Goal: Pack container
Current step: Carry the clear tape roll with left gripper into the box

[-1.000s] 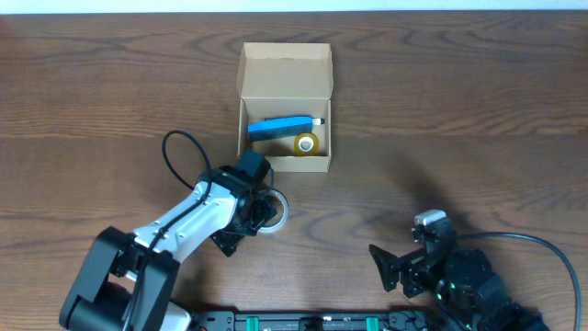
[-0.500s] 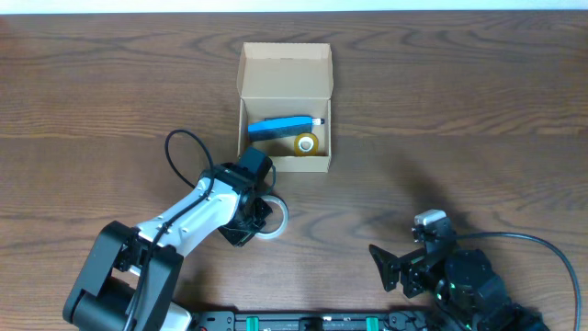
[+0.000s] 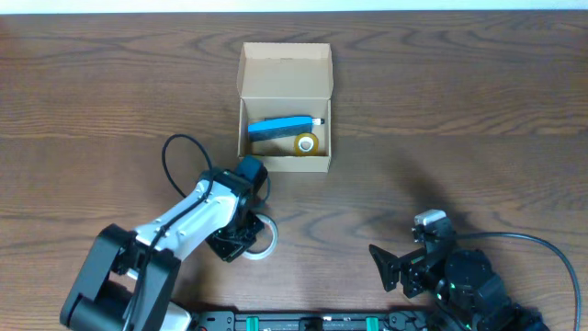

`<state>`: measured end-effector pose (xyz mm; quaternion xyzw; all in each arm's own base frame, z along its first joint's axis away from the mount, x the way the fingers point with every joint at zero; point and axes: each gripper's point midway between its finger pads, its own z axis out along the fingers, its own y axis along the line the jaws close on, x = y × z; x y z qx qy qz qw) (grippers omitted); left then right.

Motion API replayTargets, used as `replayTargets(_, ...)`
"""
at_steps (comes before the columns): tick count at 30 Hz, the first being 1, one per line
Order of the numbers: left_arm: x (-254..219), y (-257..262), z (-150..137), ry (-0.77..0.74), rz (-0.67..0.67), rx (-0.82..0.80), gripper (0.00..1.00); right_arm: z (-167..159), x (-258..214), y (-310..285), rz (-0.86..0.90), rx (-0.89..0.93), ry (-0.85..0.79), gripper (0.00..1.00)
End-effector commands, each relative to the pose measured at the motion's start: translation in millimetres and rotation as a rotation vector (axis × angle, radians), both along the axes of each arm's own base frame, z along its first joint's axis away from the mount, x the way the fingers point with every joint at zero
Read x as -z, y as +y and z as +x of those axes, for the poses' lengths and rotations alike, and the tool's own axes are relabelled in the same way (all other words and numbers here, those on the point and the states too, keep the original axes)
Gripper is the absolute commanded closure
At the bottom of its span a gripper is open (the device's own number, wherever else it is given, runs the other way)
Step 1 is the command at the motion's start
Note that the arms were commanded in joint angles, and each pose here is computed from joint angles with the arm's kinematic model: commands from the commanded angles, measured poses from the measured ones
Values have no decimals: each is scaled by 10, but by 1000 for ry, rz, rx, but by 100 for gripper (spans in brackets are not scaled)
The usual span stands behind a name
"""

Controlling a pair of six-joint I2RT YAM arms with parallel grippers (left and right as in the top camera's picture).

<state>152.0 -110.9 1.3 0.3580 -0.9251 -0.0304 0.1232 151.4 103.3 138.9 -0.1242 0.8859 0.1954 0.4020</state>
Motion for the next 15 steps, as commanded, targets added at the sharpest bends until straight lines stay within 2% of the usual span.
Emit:
replayTargets(1,-123,54,-18,-40,0,37,94,8,-13,-15,9,16,-1,1)
replayTargets(8,-572,-83,205,-241,-117,71,95,7,-13,-15,8,16,-1,1)
replayTargets(15,-1313,-369,742,-512,-242,171,95,8,-13,-15,9,16,-1,1)
